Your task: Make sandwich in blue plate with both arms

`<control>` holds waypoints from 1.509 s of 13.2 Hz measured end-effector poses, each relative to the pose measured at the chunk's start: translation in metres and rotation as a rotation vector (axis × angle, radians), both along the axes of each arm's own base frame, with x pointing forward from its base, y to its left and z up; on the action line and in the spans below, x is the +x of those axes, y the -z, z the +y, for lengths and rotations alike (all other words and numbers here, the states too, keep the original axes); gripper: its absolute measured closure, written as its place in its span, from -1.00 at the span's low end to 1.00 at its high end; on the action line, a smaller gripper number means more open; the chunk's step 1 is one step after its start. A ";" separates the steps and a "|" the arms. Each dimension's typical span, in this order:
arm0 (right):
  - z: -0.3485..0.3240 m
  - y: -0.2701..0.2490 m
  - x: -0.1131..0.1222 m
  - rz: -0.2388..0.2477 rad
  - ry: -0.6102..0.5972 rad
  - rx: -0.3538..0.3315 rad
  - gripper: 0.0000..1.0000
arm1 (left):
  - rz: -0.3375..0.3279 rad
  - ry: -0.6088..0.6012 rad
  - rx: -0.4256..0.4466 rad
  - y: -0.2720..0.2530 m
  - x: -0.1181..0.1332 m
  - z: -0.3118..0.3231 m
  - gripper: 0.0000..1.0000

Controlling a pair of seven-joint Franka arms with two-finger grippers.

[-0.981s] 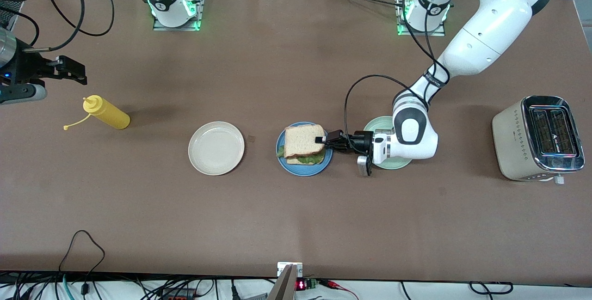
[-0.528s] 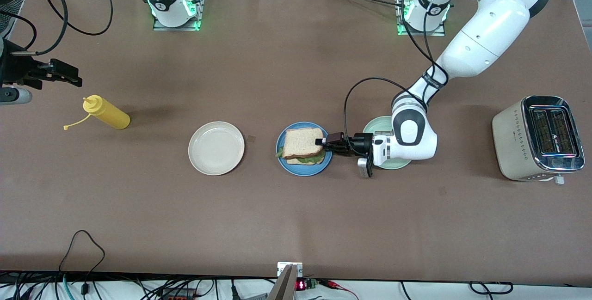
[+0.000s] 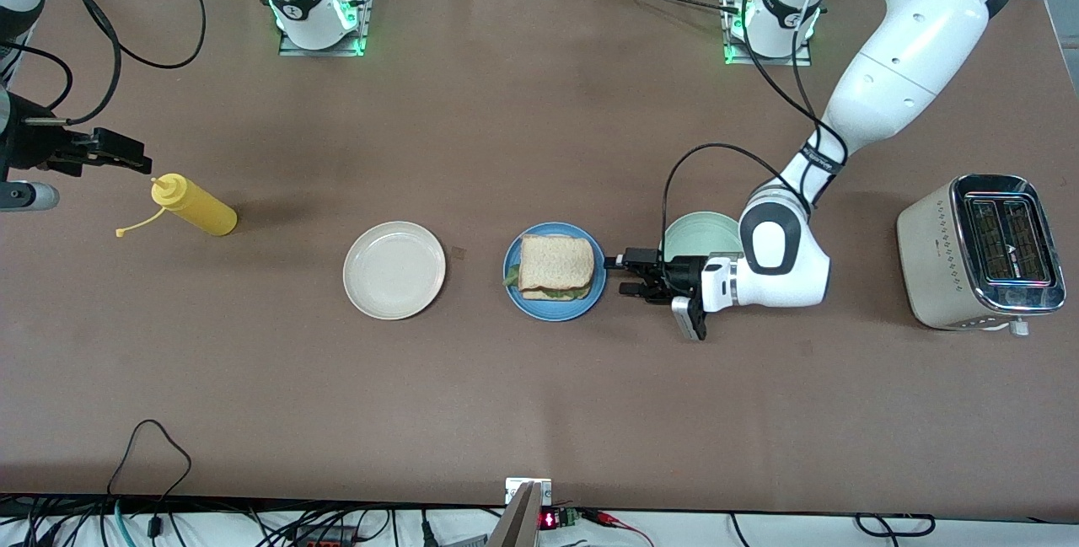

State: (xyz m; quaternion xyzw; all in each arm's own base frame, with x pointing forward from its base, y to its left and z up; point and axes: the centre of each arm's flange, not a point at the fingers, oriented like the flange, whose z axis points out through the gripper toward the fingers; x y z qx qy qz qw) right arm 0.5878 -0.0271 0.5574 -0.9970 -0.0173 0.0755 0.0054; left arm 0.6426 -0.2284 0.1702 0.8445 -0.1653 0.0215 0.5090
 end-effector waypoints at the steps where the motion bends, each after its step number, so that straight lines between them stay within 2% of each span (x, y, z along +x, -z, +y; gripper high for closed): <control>1: 0.003 0.005 0.002 0.007 0.017 0.003 -1.00 | 0.000 0.033 0.046 -0.015 0.003 0.005 -1.00; 3: 0.009 0.011 0.005 0.019 0.068 0.007 -1.00 | 0.008 0.116 0.181 -0.051 0.007 0.022 -1.00; 7: 0.035 0.011 0.005 0.021 0.039 -0.002 -1.00 | 0.030 0.274 0.499 -0.123 0.001 0.090 -1.00; 9: 0.037 0.011 0.005 0.021 0.038 -0.008 -1.00 | 0.062 0.316 0.641 -0.155 -0.007 0.120 -1.00; 12: 0.037 0.011 0.004 0.021 0.040 -0.010 -1.00 | 0.109 0.352 0.831 -0.230 -0.025 0.134 -1.00; 14: 0.037 0.011 0.004 0.018 0.042 -0.010 -1.00 | 0.122 0.348 0.967 -0.293 -0.032 0.149 -1.00; 16: 0.037 0.013 0.002 0.009 0.042 -0.010 -1.00 | 0.109 0.310 1.047 -0.345 -0.036 0.163 -1.00; 20: 0.037 0.011 -0.001 0.002 0.043 -0.010 -1.00 | 0.086 0.091 1.181 -0.417 -0.052 0.181 -1.00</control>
